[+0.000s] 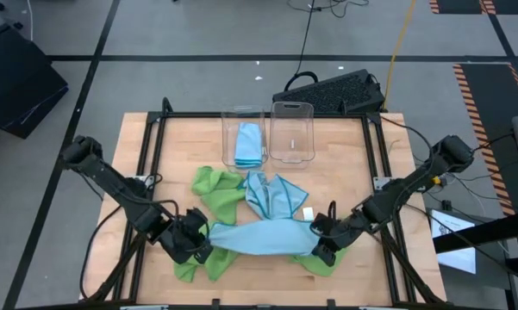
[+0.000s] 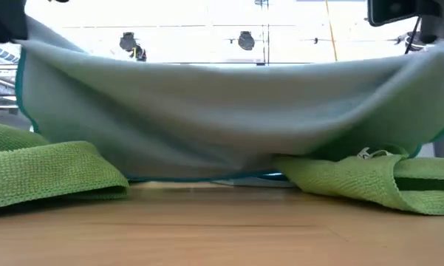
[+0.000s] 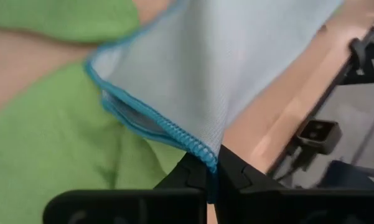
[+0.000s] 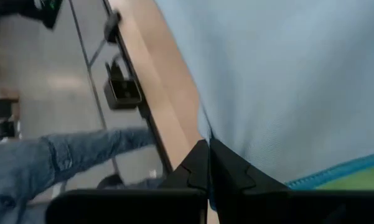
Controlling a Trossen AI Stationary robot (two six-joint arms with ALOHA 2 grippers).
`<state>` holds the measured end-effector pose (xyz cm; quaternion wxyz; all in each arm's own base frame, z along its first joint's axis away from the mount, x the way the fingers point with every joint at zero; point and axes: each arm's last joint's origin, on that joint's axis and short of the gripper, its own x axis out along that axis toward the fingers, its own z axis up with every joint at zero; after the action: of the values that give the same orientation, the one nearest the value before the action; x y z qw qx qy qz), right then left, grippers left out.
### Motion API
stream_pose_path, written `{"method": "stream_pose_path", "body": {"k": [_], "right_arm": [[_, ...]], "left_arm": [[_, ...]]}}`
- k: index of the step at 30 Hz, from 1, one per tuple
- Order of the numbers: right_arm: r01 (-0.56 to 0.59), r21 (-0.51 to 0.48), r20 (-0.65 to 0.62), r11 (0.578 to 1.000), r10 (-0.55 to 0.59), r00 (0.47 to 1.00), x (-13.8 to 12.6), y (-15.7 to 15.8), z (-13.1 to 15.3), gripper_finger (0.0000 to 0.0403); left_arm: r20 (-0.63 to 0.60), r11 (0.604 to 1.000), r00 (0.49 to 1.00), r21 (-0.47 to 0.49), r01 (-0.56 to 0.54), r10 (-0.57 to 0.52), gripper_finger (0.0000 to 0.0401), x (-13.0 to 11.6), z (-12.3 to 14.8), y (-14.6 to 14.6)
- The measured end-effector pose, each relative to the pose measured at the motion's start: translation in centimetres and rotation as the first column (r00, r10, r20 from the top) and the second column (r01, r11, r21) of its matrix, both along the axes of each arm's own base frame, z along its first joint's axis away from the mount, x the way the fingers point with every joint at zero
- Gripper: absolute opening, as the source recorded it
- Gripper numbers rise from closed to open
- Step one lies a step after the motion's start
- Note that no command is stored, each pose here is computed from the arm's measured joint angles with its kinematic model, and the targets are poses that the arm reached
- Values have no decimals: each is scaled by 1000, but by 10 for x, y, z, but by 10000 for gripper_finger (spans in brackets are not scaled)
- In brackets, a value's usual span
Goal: Fold microfiber towels
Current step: Fold the bottom blue microfiber towel
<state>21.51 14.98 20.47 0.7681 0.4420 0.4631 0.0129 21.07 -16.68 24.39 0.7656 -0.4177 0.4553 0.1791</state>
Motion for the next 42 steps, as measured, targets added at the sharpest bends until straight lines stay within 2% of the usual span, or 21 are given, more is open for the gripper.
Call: {"method": "stream_pose_path", "body": {"k": [6, 10, 15, 21, 27, 30, 33, 37, 42], "right_arm": [[-23, 40, -57, 999, 25, 998, 5, 10, -14, 0], [6, 38, -64, 999, -4, 998, 6, 10, -16, 11], [37, 20, -50, 999, -36, 998, 7, 8, -16, 65], [72, 87, -84, 994, -65, 994, 9, 2, -11, 140], [141, 163, 28, 976, -148, 989, 20, -21, 11, 177], [170, 167, 118, 971, -191, 974, 35, -37, 21, 181], [167, 109, 213, 980, -187, 959, 56, -53, 38, 181], [109, 17, 299, 994, -109, 948, 94, -73, 58, 181], [-11, -50, 380, 999, 29, 925, 153, -91, 75, 181]], "left_arm": [[40, 996, 999, -86, 8, -4, 3, -1, -15, -7], [36, 996, 999, -83, 11, -8, 9, -3, -20, -7], [44, 999, 999, -49, 16, -14, 4, -4, -20, -6], [72, 1000, 997, 19, 12, -14, 9, -4, -20, -4], [43, 999, 999, 48, 12, -14, 9, -6, -22, -2], [36, 998, 999, 56, 12, -14, 6, -7, -23, -1], [36, 998, 999, 55, 11, -13, 5, -7, -22, -1], [38, 999, 999, 52, 12, -13, 9, -7, -22, -1], [37, 1000, 999, 15, 11, -11, 6, -6, -22, -3]]}}
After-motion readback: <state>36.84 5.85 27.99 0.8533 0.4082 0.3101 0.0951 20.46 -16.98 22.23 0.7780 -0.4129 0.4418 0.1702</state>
